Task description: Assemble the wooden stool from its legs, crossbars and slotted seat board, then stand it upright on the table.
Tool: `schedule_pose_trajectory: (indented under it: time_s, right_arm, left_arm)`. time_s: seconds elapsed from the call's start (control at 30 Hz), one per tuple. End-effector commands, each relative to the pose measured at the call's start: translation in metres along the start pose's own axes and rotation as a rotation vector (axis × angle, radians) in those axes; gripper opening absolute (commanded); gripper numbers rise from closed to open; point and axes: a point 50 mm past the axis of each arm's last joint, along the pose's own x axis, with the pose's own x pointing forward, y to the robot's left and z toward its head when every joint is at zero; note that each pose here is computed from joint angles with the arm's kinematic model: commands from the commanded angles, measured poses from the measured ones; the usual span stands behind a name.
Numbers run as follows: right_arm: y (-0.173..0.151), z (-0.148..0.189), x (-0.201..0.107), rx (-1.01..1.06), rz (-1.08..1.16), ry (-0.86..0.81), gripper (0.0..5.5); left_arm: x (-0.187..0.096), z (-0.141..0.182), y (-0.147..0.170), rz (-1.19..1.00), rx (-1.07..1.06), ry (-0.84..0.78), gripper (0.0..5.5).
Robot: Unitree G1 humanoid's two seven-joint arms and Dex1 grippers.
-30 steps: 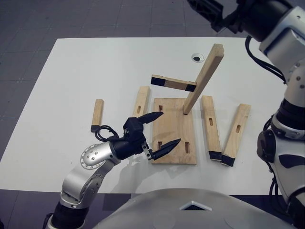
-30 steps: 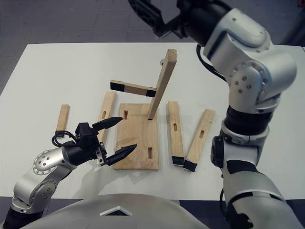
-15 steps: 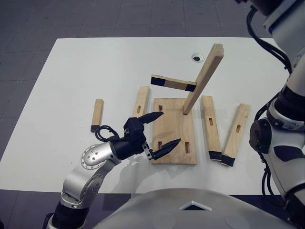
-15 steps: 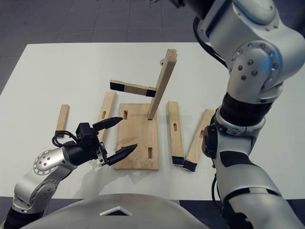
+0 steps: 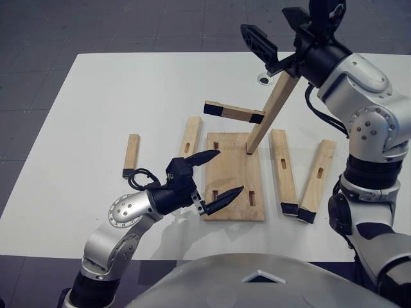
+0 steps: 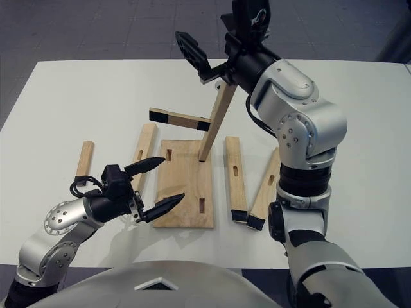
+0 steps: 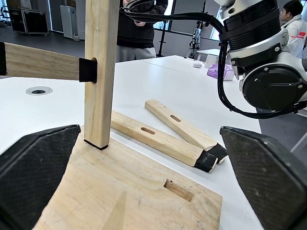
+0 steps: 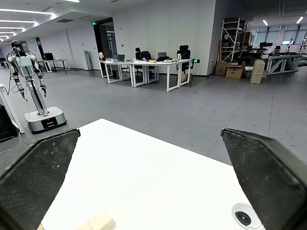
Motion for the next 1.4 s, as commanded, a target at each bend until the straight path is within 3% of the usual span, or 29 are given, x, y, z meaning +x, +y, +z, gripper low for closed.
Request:
schedule_pose_trajectory:
  time_s: [0.03,0.13,0.27,0.4,0.5,0.63,0.77,0.83,1.1,1.4]
  right_arm:
    - [0.003,-0.005,0.002,0.083,0.03,-0.029,5.49]
    - [-0.002,0.046,-0.003,0.076,0.024,-0.263,5.49]
    - [-0.014,0.11,-0.038,0.001,-0.041,-0.505,5.49]
    - [-0.02,0.123,-0.083,-0.188,-0.233,-0.562,5.49]
    - [-0.023,0.087,-0.114,-0.207,-0.423,-0.46,5.49]
    - [-0.017,0.006,-0.152,-0.179,-0.668,-0.103,5.49]
    - [0.007,-0.059,-0.174,-0.07,-0.7,0.251,5.49]
    - [0.018,-0.08,-0.18,0.027,-0.698,0.333,5.49]
    - [0.026,-0.125,-0.195,0.112,-0.856,0.517,5.49]
    - [0.031,-0.147,-0.194,0.094,-0.845,0.642,5.49]
  left_arm:
    - [0.0,0.0,0.001,0.006,0.003,0.01,5.41]
    - [0.001,-0.001,0.001,0.006,0.003,0.01,5.41]
    - [0.001,-0.001,0.0,0.008,0.001,0.008,5.41]
    - [0.0,0.0,-0.003,0.012,-0.001,0.003,5.41]
    - [-0.001,0.001,-0.006,0.017,-0.003,0.001,5.41]
    - [-0.003,0.002,-0.01,0.03,-0.006,-0.004,5.41]
    - [-0.003,0.004,-0.012,0.032,-0.004,-0.01,5.41]
    - [-0.002,0.005,-0.013,0.033,-0.003,-0.012,5.41]
    - [-0.005,0.011,-0.021,0.045,0.004,-0.03,5.41]
    - [-0.006,0.016,-0.026,0.04,0.013,-0.04,5.41]
